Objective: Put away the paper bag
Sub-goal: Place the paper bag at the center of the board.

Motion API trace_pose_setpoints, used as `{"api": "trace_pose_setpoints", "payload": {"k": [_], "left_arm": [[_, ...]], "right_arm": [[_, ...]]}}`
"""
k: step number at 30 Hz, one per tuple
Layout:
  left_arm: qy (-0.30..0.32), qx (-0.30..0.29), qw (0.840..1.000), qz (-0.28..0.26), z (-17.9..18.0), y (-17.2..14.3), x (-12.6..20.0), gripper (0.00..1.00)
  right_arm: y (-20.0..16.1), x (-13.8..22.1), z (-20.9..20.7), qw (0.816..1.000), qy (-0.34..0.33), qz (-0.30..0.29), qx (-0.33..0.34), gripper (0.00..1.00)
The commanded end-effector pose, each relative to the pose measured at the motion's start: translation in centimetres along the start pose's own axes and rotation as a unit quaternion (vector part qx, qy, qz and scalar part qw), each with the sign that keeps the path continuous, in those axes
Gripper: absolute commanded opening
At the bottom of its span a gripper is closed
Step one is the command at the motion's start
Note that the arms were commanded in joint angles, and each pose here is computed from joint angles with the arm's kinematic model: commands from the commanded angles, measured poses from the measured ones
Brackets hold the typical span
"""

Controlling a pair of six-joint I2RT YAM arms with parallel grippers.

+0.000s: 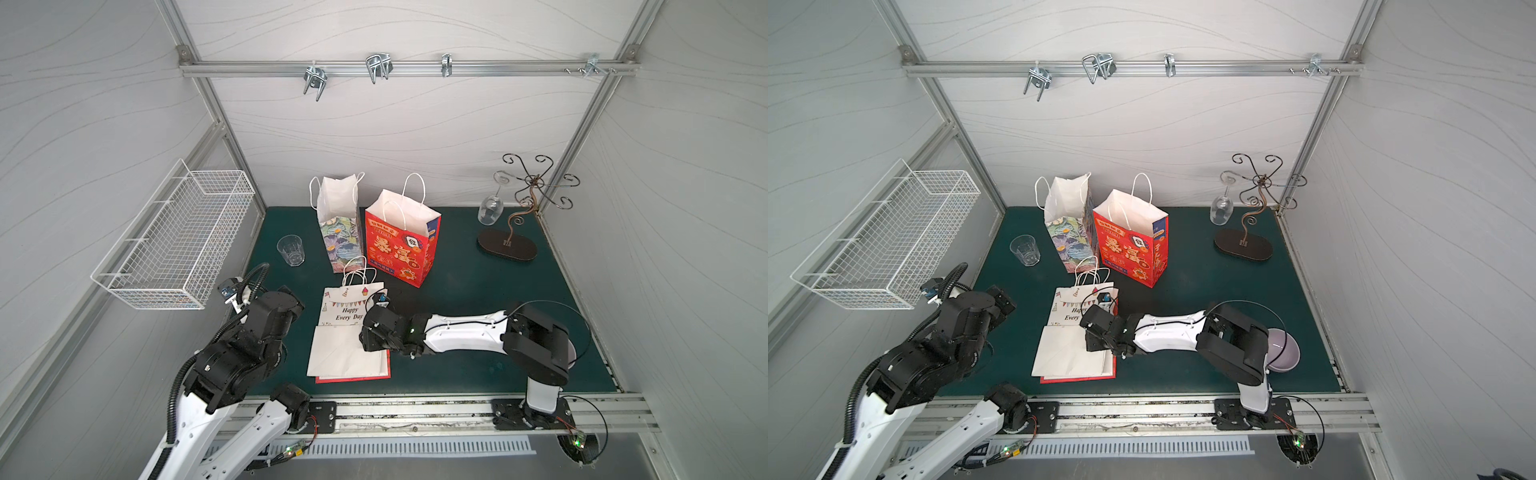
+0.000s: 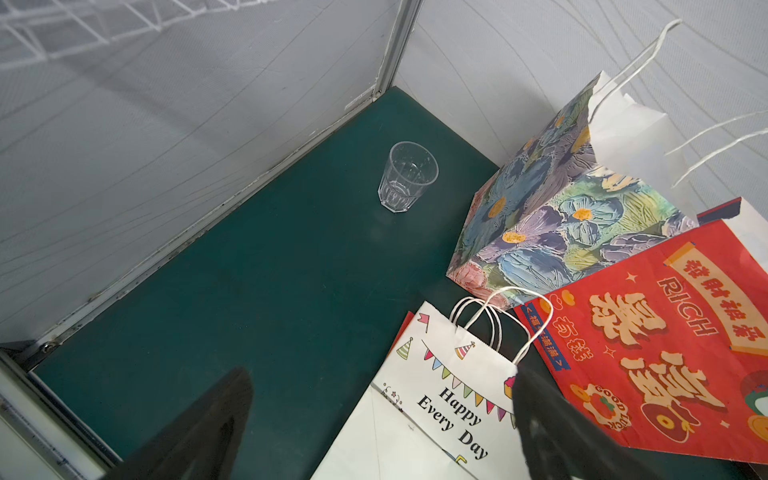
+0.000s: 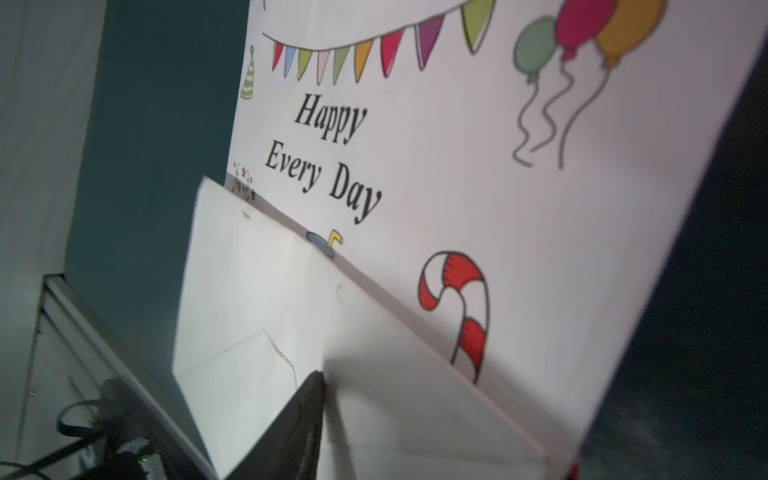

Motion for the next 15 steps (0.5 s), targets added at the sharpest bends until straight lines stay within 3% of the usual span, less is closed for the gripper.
{"api": "trace_pose_setpoints", "payload": {"k": [1,8,15], "left_arm": [[-0.007,-0.001,1.0,-0.011,-0.6,0.5,-0.2,0.99],[-0.045,-0.029,0.999,-0.008,-1.9,0.4,-0.5,0.99],[-0.187,-0.076,0.979,-0.037,-5.1,1.5,0.3,0.99]], "right_arm": [[1.3,3.9,-0.5,0.998,-0.041,-0.023,0.04,0.73],[1.2,10.8,-4.7,0.99,-0.079,-0.03,0.114,0.75],[1.4,20.4,-6.6,0.974,-0.019,-0.05,0.221,0.75]]}}
Point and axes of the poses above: each gripper's point midway between its finger pads, its own x axis back along the fingers, its own z axis along the line the jaws close on, y = z × x, the point moved 8 cm from there along x, back along the fingers, and after that the axes turned 5 degrees about -x, right-handed, at the moved point
